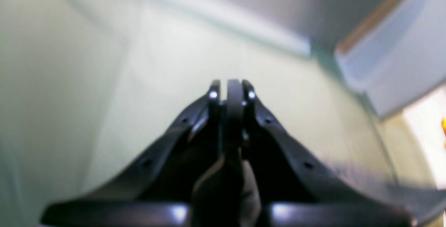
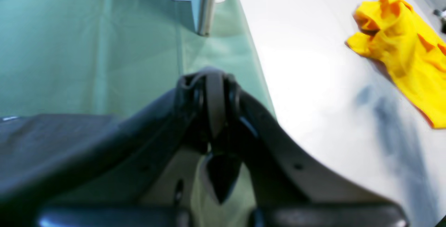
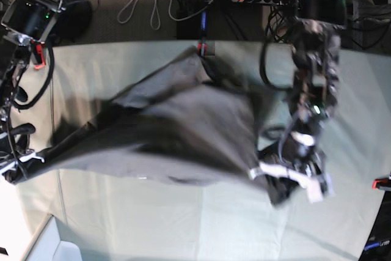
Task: Layout the t-shirt on the table in an organized manner, then fold the t-shirt properly
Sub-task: 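Drag the held shirt with the left gripper across the table, then regrasp the shirt with the left gripper and pull it outward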
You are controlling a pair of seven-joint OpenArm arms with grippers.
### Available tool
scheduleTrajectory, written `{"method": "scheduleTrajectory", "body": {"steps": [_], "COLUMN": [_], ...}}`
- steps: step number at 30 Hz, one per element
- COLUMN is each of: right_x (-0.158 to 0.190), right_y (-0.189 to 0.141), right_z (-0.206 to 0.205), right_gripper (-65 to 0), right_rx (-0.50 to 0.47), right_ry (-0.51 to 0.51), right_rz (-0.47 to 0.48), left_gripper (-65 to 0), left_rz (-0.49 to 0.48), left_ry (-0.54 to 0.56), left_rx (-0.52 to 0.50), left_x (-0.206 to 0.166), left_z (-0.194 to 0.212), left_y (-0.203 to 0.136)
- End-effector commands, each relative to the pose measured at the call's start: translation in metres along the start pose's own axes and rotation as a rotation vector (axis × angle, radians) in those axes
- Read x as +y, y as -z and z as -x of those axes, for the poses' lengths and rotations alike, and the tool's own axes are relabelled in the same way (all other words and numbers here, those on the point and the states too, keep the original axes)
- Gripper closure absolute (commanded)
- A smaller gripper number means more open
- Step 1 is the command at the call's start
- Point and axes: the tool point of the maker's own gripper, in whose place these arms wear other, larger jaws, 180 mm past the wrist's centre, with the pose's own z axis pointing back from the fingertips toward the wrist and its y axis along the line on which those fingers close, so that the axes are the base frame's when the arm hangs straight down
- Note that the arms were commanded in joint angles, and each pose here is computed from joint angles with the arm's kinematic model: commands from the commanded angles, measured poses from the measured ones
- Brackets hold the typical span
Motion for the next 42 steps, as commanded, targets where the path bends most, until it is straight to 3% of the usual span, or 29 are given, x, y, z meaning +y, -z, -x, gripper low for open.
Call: {"method": "scheduleTrajectory", "body": {"steps": [1,7,18,27,29,31,33,38,42], "right_x": [-0.002,0.031,0.059,0.063,0.063,0.062,0.061,0.050,0.051], "right_y": [-0.002,-0.011,-0.015,0.004,0.005,0.011,0.018,0.021,0.014], "right_z": [-0.033,-0.042,-0.039,-0.062,-0.062,-0.056,-0.045,-0.004,0.016], "right_gripper": [0.0,0.0,0.0,0.0,0.0,0.0,-2.7,-20.4,-29.3], "right_rx": [-0.099,-0.132,-0.128,-0.162,-0.159,-0.137,-0.103,-0.006,0.031], "right_ry": [-0.009,-0.078,-0.093,-0.042,-0.043,-0.043,-0.030,-0.054,-0.064], "right_rz": [0.000,-0.128,-0.188,-0.190,-0.192,-0.195,-0.198,-0.195,-0.202], "left_gripper": [0.0,0.0,0.0,-0.5,-1.3,-6.6,-16.7,-41.9,-49.3], "left_rz": [0.025,0.028,0.015,-0.030,-0.048,-0.091,-0.132,-0.185,-0.165], "left_ry": [0.018,0.074,0.086,0.000,-0.023,-0.042,-0.056,-0.080,-0.071], "left_rx": [-0.074,-0.146,-0.223,-0.177,-0.130,-0.052,0.025,0.154,0.160], "left_x": [-0.005,0.002,0.004,0.001,0.003,0.016,0.031,0.052,0.052], "left_z": [-0.027,-0.067,-0.127,-0.150,-0.140,-0.117,-0.094,-0.020,0.013], "left_y": [0.003,0.020,0.071,0.137,0.151,0.162,0.168,0.151,0.122]}}
